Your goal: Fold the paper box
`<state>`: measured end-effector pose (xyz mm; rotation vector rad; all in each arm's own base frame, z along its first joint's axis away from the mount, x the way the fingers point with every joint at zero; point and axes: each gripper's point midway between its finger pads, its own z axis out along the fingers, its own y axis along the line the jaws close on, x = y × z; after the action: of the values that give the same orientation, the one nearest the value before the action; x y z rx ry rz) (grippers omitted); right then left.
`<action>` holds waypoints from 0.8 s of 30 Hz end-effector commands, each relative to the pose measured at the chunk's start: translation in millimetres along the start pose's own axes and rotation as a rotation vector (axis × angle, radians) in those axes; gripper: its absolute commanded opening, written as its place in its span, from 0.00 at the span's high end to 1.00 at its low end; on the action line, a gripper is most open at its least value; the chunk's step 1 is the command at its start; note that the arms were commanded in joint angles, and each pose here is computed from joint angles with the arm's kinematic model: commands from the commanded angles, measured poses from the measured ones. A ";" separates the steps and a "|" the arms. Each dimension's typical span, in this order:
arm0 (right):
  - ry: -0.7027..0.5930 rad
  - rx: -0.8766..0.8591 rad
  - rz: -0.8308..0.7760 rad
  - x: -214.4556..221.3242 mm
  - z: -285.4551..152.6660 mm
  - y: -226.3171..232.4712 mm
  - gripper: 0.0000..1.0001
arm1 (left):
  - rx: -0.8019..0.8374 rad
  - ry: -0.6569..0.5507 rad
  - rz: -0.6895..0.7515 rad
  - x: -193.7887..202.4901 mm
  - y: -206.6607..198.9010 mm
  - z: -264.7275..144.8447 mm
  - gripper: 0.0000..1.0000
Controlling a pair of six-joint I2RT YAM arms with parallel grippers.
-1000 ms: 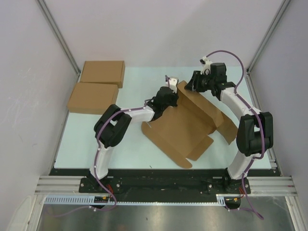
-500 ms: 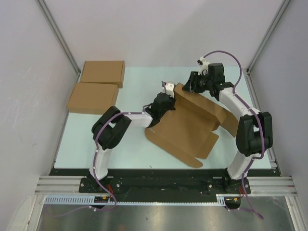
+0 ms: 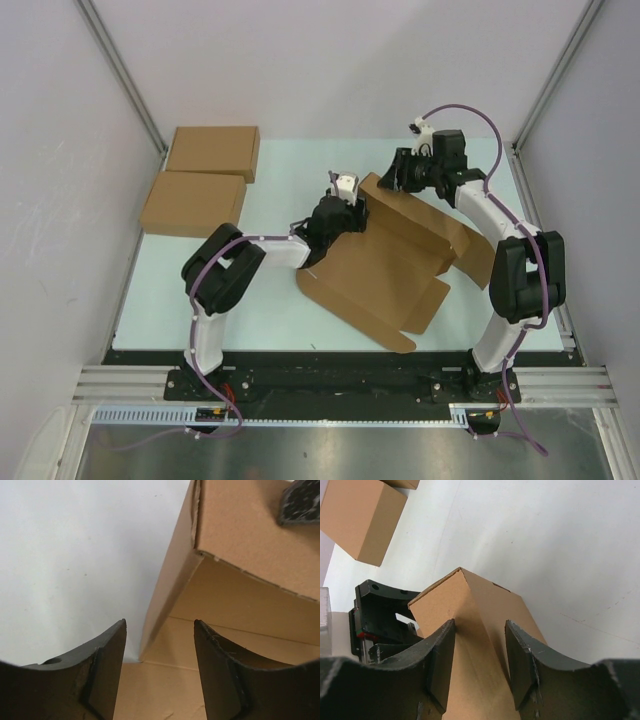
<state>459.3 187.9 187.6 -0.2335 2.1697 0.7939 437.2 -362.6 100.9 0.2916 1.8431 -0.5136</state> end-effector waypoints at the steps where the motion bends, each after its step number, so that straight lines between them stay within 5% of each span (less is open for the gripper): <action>1: 0.126 0.107 0.041 40.2 9.0 -32.2 0.52 | 0.092 -0.078 -0.116 -31.2 -24.1 1.7 0.38; 15: 0.115 0.081 0.052 36.5 9.4 -27.1 0.53 | 0.007 0.022 -0.351 -3.2 -24.3 34.4 0.59; 24: 0.106 0.070 0.049 33.0 6.2 -22.0 0.53 | -0.050 0.069 -0.423 5.4 -23.0 53.2 0.64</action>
<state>469.6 180.6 191.0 -0.2130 2.1397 0.7661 469.9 -395.9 94.0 -0.0178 1.9425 -0.6827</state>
